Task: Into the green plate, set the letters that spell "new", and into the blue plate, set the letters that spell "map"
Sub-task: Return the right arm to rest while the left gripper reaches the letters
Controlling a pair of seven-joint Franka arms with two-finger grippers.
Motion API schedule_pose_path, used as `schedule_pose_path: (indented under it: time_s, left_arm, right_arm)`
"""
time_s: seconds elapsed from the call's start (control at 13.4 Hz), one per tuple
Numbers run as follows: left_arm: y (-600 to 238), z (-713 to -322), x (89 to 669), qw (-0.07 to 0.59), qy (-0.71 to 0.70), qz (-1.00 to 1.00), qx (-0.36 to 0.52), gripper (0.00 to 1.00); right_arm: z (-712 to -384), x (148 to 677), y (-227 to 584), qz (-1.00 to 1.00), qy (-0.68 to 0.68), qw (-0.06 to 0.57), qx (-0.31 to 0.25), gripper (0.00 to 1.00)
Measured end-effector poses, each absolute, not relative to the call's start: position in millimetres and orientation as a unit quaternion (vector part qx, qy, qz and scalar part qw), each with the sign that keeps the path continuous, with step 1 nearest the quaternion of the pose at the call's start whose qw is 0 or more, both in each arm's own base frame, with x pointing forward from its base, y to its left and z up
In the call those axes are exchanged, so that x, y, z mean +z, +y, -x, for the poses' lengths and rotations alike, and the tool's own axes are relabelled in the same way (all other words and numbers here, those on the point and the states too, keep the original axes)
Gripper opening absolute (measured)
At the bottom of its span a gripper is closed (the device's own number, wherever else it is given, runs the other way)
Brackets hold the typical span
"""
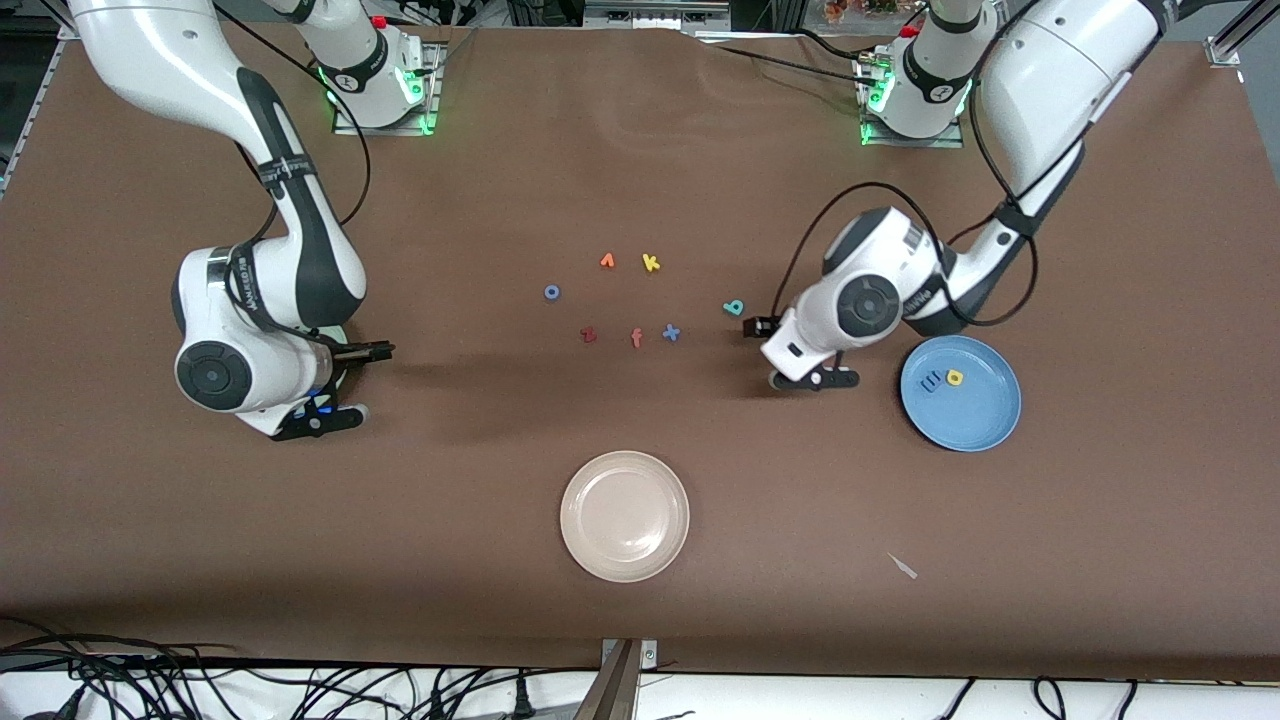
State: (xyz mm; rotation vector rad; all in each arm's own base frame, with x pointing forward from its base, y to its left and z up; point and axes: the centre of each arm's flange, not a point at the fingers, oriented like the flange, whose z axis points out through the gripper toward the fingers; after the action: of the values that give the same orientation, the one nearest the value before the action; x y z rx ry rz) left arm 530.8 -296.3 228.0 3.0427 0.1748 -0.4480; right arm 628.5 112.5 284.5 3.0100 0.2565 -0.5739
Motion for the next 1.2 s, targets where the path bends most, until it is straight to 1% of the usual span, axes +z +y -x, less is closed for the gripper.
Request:
schedule_pose_path:
  time_s: [0.15, 0.3, 0.45, 0.6, 0.75, 0.9, 0.97, 1.05, 1.12, 1.2]
  left_arm:
    - [-320.7, -512.7, 232.2, 0.015, 0.130, -0.981, -0.140, 1.00]
    - [-323.5, -503.8, 225.9, 0.001, 0.202, -0.969, -0.144, 1.00]
    - [-319.7, -499.2, 215.1, 0.006, 0.263, -0.955, -0.136, 1.00]
    - [-315.6, -490.1, 200.3, 0.020, 0.331, -0.935, -0.127, 1.00]
    - [-316.1, -481.7, 193.2, 0.017, 0.390, -0.912, -0.127, 1.00]
    - [-318.5, -479.0, 192.1, 0.016, 0.415, -0.901, -0.128, 1.00]
    - [-319.3, -477.9, 190.7, 0.020, 0.423, -0.897, -0.126, 0.96]
    - [-320.4, -476.1, 187.8, 0.026, 0.431, -0.893, -0.126, 0.95]
    - [-323.0, -473.6, 184.1, 0.033, 0.436, -0.890, -0.126, 0.89]
    - [-328.0, -469.7, 180.8, 0.036, 0.438, -0.889, -0.128, 0.88]
  right_arm:
    - [-624.2, 305.0, 115.8, -0.978, 0.074, 0.036, -0.192, 1.00]
    - [-621.9, 326.5, 115.6, -0.978, 0.073, 0.036, -0.191, 1.00]
    - [-619.9, 356.5, 118.6, -0.982, 0.076, 0.034, -0.170, 1.00]
    - [-613.5, 398.8, 116.9, -0.987, 0.075, 0.030, -0.139, 1.00]
    - [-594.5, 452.7, 106.0, -0.992, 0.069, 0.024, -0.099, 1.00]
    - [-569.8, 505.2, 92.8, -0.996, 0.062, 0.020, -0.065, 1.00]
    - [-558.2, 527.1, 83.3, -0.997, 0.055, 0.018, -0.055, 1.00]
    - [-548.2, 544.8, 72.1, -0.998, 0.046, 0.017, -0.049, 1.00]
    - [-540.3, 558.0, 59.8, -0.998, 0.036, 0.016, -0.048, 1.00]
    - [-535.2, 568.5, 45.8, -0.999, 0.024, 0.015, -0.046, 1.00]
